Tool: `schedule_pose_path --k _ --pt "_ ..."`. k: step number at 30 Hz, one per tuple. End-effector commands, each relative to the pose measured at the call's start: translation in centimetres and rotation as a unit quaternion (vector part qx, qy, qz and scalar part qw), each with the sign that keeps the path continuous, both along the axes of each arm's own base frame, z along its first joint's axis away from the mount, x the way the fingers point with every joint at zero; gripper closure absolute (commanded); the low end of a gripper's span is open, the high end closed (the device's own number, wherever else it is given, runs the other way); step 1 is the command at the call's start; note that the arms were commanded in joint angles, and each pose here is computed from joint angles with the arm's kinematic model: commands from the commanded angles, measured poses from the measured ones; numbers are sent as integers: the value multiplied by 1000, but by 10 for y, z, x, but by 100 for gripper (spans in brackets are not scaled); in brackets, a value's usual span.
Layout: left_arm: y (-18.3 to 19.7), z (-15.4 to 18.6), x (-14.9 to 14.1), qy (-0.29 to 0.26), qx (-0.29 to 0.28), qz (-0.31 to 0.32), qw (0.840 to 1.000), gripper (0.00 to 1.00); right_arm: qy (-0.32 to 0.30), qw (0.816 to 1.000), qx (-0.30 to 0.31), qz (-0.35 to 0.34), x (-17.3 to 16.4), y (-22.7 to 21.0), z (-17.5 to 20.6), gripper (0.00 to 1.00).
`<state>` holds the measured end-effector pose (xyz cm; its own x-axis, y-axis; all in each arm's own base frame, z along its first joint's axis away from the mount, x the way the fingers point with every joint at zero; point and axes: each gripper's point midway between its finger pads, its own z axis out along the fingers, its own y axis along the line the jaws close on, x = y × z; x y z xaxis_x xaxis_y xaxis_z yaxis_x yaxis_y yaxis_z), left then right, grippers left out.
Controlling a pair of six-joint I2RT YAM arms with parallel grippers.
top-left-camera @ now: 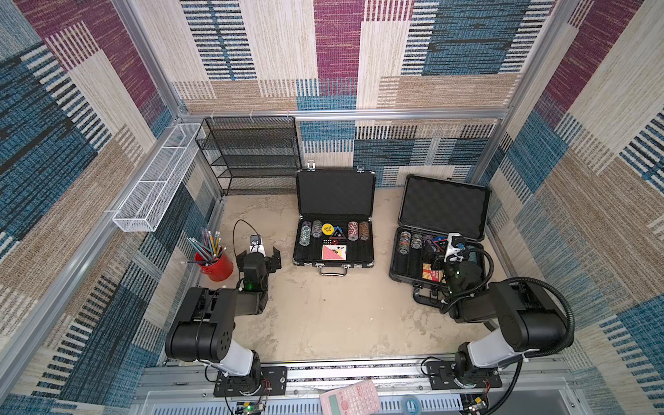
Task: Open the poker set cases
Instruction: Reset both arms
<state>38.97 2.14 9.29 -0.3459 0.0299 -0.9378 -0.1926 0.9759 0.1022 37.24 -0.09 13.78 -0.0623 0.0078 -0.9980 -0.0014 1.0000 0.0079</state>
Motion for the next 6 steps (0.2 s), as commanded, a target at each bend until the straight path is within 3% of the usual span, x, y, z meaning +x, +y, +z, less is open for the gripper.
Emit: schedule_pose_path --k 1,6 --pt "-2 8 5 -15 4 -9 1000 0 -17 1000 4 2 2 1 9 1" --pt "-2 9 5 -17 5 -8 1000 0 -18 1000 4 2 2 1 10 1"
